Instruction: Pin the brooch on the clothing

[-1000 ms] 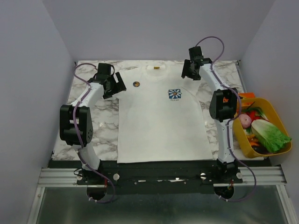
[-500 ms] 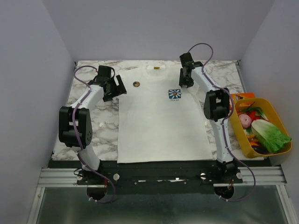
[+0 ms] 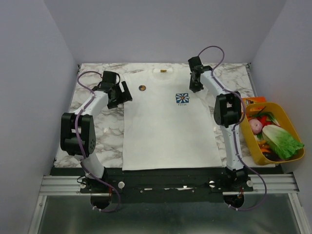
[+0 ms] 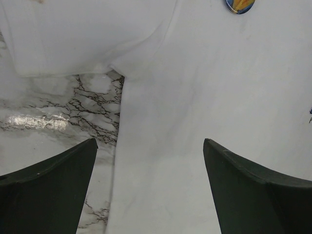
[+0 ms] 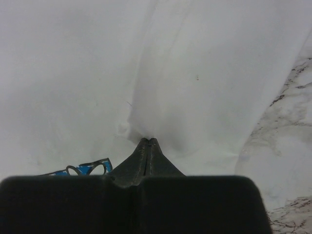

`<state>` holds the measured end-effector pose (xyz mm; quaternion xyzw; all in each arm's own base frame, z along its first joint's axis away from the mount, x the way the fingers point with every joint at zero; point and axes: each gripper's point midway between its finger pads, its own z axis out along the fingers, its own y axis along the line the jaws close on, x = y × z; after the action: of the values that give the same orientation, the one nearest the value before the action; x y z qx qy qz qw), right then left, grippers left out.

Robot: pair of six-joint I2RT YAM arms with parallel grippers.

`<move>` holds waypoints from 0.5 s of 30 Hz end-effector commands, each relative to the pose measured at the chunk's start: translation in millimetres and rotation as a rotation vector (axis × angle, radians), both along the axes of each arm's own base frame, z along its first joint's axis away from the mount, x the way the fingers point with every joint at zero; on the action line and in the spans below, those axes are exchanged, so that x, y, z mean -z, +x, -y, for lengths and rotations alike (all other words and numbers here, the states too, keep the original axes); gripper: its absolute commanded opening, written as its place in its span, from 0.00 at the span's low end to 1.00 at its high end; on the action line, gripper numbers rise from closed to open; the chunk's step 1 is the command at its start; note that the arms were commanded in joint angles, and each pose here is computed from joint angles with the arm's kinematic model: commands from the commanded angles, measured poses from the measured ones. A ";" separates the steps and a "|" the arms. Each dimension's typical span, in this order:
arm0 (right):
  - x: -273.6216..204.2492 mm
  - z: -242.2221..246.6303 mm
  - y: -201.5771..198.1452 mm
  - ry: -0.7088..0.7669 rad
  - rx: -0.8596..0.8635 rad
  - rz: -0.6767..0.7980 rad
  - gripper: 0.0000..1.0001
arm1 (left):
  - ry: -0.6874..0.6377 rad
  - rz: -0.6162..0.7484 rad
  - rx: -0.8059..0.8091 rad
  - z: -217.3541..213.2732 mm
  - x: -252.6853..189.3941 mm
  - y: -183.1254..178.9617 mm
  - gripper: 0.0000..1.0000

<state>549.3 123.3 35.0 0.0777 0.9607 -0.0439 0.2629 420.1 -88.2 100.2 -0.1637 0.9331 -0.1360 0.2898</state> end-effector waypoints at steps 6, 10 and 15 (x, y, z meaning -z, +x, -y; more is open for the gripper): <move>-79.2 47.1 -10.6 0.038 0.187 0.167 0.01 | 0.005 0.037 0.017 3.5 -13.9 -4.2 0.99; -80.0 76.8 -22.1 0.076 0.266 0.176 0.01 | 0.003 0.044 0.029 5.7 -16.3 -3.6 0.99; -62.7 104.5 -41.2 0.117 0.355 0.134 0.01 | -0.003 0.048 0.041 9.5 -16.3 -4.1 0.99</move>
<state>517.0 36.1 113.1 0.2161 0.9205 -0.0380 0.3233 416.9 -91.2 101.8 -0.1583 0.9336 -0.1370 0.2909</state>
